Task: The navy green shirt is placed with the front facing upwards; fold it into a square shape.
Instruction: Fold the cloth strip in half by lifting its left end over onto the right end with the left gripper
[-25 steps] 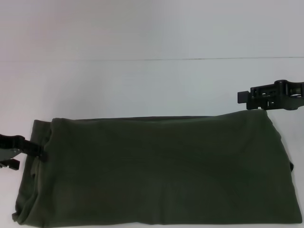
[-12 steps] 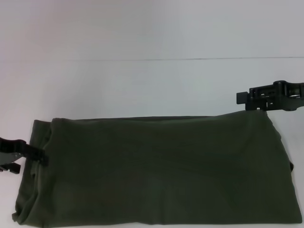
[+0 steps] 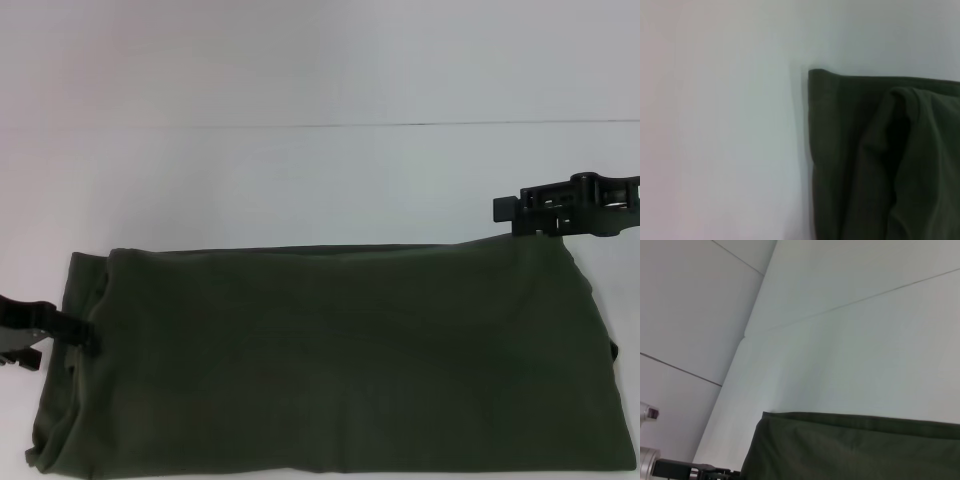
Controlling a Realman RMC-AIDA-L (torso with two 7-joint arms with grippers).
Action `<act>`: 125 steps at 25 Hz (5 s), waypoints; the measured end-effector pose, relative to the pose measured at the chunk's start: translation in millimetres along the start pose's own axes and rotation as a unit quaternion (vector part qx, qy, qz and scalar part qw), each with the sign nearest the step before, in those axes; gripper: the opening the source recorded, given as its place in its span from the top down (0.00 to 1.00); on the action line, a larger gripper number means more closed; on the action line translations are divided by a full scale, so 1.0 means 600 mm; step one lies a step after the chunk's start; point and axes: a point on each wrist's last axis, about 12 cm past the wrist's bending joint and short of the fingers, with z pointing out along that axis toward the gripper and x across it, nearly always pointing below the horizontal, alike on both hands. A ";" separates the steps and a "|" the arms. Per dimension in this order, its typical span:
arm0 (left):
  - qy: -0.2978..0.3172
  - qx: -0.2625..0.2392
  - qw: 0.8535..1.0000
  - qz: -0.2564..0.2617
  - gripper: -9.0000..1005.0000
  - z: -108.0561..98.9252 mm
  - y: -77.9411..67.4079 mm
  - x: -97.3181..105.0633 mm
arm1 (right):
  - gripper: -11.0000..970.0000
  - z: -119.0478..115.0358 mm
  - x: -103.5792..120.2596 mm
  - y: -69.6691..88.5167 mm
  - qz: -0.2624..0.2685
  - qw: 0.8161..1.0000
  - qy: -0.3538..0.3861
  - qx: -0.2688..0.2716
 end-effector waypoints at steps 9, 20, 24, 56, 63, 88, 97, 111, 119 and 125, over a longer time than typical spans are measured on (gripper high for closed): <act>0.004 0.001 1.000 0.000 0.11 0.003 -0.001 0.001 | 0.40 0.001 0.000 0.000 -0.001 1.000 0.001 0.000; 0.005 0.001 1.000 0.001 0.11 0.005 -0.001 0.002 | 0.40 0.004 0.002 0.001 0.000 1.000 0.004 -0.001; 0.010 0.004 1.000 0.001 0.11 0.008 -0.002 0.004 | 0.40 0.004 0.002 0.001 -0.001 1.000 0.005 -0.001; 0.009 0.006 1.000 0.003 0.11 0.005 -0.005 -0.002 | 0.40 0.005 0.007 0.000 0.002 1.000 0.008 -0.004; 0.013 0.007 1.000 0.002 0.11 0.008 -0.004 0.001 | 0.40 0.007 0.007 0.001 0.002 1.000 0.009 -0.005; 0.010 0.024 1.000 -0.008 0.11 0.012 0.012 0.012 | 0.40 0.010 0.008 0.004 0.000 1.000 0.015 -0.010; 0.018 0.032 0.999 -0.006 0.11 0.019 0.010 0.015 | 0.40 0.012 0.009 0.005 0.001 1.000 0.016 -0.012; 0.024 0.058 0.998 -0.010 0.12 0.025 0.004 0.019 | 0.40 0.011 0.012 0.006 0.002 1.000 0.021 -0.016; 0.024 0.051 0.998 -0.005 0.12 0.025 0.003 0.015 | 0.40 0.013 0.013 0.007 0.002 1.000 0.023 -0.018; 0.019 0.053 0.998 -0.005 0.20 0.023 0.001 0.013 | 0.40 0.013 0.014 0.007 0.002 1.000 0.023 -0.018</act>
